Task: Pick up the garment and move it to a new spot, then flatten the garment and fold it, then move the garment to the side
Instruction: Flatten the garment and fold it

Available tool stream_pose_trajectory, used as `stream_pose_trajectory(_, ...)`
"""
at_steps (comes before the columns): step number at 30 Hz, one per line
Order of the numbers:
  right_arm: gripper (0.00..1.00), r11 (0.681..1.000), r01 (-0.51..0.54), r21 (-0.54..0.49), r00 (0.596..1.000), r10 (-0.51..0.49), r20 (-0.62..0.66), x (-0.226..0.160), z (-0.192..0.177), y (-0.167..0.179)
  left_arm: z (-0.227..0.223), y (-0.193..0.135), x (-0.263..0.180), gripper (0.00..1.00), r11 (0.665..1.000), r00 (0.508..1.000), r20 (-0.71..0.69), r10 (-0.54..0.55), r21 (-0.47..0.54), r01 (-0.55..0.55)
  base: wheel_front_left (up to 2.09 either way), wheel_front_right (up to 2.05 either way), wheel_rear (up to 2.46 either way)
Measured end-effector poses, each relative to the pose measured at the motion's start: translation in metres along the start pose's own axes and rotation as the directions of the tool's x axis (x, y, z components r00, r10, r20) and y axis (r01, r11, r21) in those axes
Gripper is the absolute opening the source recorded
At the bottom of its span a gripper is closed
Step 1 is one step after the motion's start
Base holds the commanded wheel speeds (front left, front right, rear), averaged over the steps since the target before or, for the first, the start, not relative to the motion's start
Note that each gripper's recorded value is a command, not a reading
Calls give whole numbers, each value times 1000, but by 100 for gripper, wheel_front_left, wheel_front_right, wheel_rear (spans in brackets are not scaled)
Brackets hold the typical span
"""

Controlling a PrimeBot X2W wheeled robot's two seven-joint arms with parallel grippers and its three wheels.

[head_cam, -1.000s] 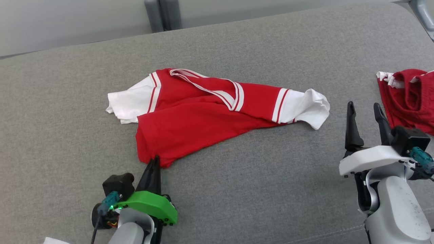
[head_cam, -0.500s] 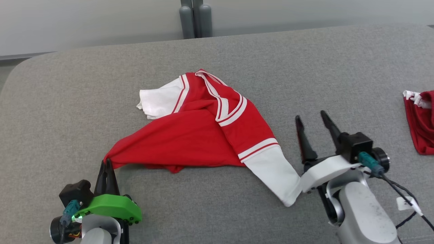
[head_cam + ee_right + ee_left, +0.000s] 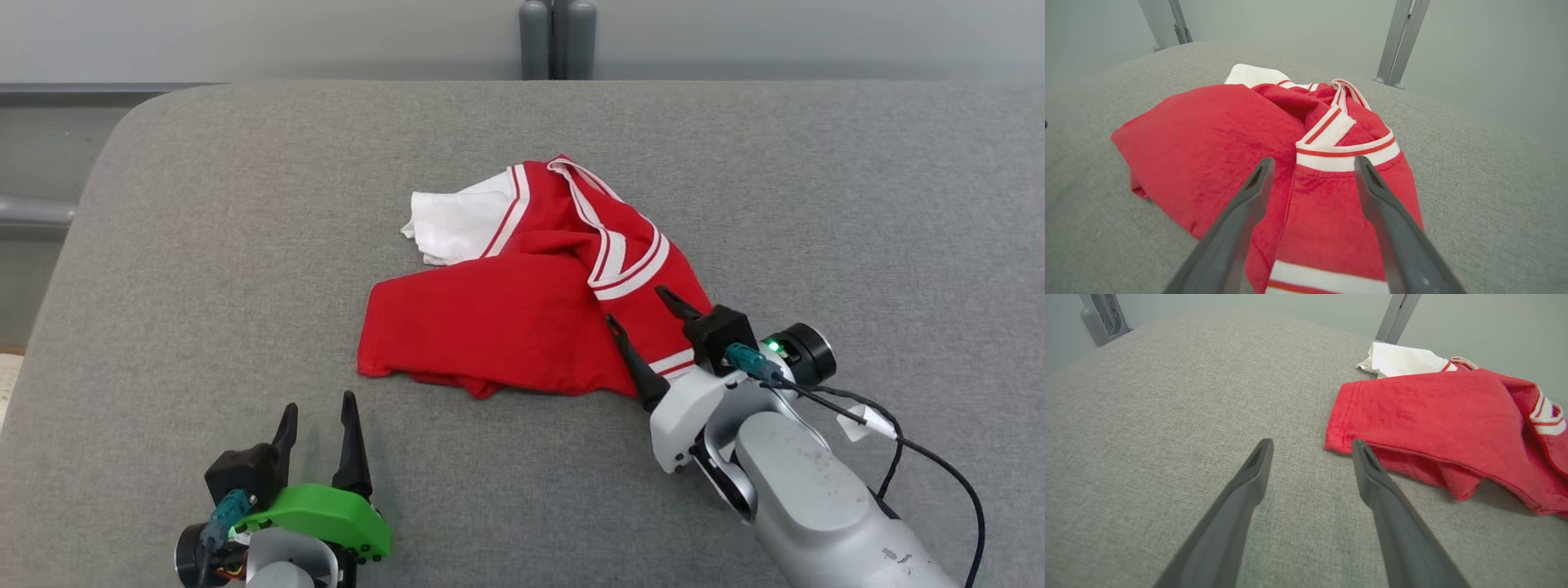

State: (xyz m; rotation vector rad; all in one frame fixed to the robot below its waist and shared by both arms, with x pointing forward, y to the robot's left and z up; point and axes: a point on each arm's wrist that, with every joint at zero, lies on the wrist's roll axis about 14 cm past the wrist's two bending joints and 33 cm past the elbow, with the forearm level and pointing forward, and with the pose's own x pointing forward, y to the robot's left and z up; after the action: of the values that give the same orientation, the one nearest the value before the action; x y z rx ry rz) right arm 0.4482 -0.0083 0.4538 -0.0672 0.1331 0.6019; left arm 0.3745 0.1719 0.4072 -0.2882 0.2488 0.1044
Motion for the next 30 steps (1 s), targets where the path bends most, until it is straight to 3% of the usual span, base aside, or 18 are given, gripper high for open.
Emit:
stream_pose_trajectory(8, 100, 999, -29, -18, 996, 27, -89, 17, -22, 2, 2, 11, -7, 100, 999, 999, 8, 39, -1, -39, 0, 0, 0)
stream_pose_trajectory(20, 99, 999, -42, -25, 993, 39, -110, 37, -29, 1, -1, 20, -9, 100, 998, 998, 0, 69, -3, -69, 0, 0, 0)
stream_pose_trajectory(21, 61, 999, -43, -25, 992, 40, -117, 37, -32, 1, -2, 22, -10, 100, 997, 997, -2, 74, -5, -74, 0, 0, 0)
stream_pose_trajectory(25, 7, 999, -35, -23, 991, 32, -130, 37, -36, -2, -2, 23, -10, 100, 997, 997, -3, 78, -6, -78, 0, 0, 0)
stream_pose_trajectory(26, 0, 999, -30, -20, 991, 27, -131, 36, -37, -3, -2, 23, -10, 100, 997, 997, -2, 78, -6, -78, 0, 0, 0)
stream_pose_trajectory(30, 0, 1000, 0, -3, 995, 0, -101, 37, -28, -11, -1, 21, -8, 100, 997, 997, 1, 72, -7, -72, 0, 0, 0)
